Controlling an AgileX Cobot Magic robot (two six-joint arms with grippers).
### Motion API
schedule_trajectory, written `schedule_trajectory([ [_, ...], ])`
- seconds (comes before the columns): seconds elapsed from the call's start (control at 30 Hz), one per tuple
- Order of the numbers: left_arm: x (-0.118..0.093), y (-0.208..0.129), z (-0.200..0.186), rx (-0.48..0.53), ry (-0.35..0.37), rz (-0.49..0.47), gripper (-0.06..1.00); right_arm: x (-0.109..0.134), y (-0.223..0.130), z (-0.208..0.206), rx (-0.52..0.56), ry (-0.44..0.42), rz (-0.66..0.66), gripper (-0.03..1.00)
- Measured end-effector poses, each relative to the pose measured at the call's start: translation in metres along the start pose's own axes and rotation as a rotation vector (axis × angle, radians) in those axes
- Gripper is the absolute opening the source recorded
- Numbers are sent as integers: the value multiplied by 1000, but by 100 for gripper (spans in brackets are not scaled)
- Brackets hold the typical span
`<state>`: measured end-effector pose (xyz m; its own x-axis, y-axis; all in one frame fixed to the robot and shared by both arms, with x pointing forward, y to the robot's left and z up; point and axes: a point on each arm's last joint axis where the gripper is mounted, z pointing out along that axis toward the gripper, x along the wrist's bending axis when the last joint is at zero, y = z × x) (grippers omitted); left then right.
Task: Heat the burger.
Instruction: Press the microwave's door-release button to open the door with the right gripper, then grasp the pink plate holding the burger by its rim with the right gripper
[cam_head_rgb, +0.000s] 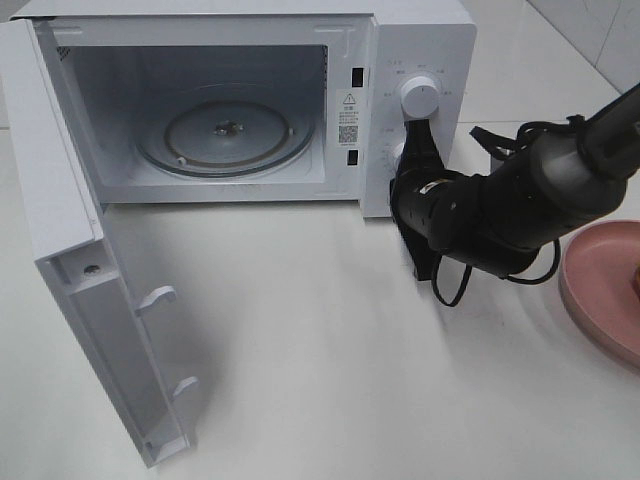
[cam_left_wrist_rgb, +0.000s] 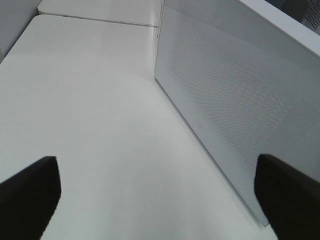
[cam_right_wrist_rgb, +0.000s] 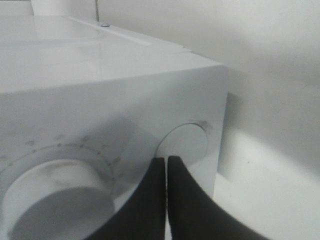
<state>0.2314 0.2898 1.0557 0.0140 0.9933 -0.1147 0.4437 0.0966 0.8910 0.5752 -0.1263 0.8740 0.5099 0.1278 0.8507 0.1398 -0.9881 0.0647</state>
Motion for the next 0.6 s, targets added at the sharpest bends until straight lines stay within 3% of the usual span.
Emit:
schedule_trajectory([
  [0.6, 0, 0, 0, 0, 0, 0, 97, -4, 14, -64, 145, -45, -191, 1],
])
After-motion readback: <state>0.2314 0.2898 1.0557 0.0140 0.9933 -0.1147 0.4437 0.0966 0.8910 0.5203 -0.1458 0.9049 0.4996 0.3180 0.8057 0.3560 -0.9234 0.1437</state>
